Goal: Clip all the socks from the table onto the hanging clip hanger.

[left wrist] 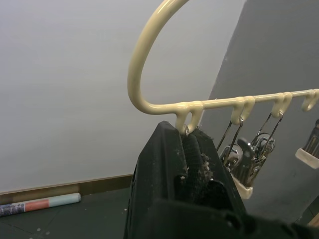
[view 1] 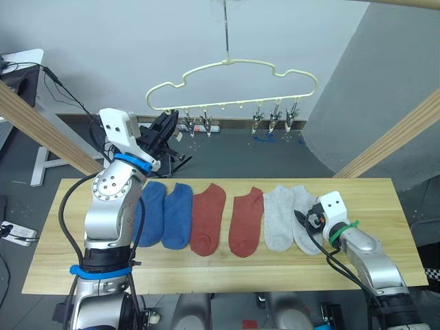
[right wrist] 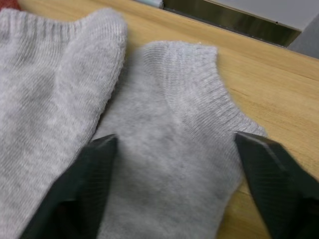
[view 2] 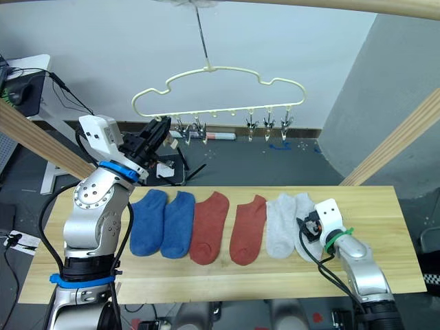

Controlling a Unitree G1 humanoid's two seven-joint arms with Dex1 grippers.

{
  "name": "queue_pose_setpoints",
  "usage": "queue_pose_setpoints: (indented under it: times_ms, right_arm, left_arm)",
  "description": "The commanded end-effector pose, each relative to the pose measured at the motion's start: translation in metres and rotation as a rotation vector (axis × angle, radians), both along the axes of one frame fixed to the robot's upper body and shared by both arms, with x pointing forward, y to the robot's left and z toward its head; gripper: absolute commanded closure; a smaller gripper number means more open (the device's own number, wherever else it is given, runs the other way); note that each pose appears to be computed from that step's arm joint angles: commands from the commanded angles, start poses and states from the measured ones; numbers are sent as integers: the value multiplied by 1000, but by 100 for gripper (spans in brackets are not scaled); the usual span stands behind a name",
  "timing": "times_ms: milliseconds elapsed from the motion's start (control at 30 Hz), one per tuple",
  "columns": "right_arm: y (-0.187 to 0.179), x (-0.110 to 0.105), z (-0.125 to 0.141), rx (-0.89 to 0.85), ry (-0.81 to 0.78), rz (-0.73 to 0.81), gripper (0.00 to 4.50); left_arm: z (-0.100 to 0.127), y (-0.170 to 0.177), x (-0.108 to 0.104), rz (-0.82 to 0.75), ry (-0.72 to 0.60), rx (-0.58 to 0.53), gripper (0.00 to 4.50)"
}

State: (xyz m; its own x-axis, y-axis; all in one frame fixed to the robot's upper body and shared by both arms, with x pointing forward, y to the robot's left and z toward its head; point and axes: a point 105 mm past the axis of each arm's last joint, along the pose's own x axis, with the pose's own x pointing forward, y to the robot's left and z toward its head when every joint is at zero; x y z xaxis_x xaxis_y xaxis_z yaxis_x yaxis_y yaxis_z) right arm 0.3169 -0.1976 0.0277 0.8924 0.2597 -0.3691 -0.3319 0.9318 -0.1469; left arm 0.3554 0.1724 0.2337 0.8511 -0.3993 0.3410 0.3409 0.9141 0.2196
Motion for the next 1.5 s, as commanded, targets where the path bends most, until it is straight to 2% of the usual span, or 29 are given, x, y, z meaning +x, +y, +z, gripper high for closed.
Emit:
queue_pose_setpoints:
  times_ms: [33, 200, 267, 333, 500, 600, 700, 833, 1033, 1300, 1500]
  right_arm:
    - [-13, -4, -3, 25, 20, -50, 203]
    - [-18, -11, -4, 16, 25, -51, 382]
    - [-19, -13, 7, -23, -13, -23, 447]
    - [-19, -13, 23, -69, -64, 18, 447]
    - [1, -18, 78, -253, -251, 241, 447]
    - [24, -24, 98, -365, -332, 413, 447]
    - [67, -24, 116, -418, -432, 599, 447]
    - [109, -18, 124, -417, -513, 721, 447]
    - [166, 0, 135, -382, -625, 811, 447]
    - [195, 11, 140, -347, -683, 845, 447]
    - [209, 12, 142, -310, -694, 864, 447]
  left_arm:
    - [6, 7, -3, 7, -20, 16, 450]
    - [3, 10, -3, -8, 7, 15, 450]
    - [2, 12, -2, -35, 38, -3, 450]
    - [1, 11, -3, -75, 74, -22, 450]
    - [1, 4, -9, -193, 165, -38, 450]
    - [3, 1, -11, -245, 199, -35, 450]
    - [8, -1, -10, -298, 258, -71, 450]
    - [12, -4, -11, -348, 318, -101, 450]
    - [16, -4, -11, -371, 361, -125, 450]
    - [10, -1, -11, -361, 390, -120, 450]
    - [7, -3, -12, -362, 400, -126, 450]
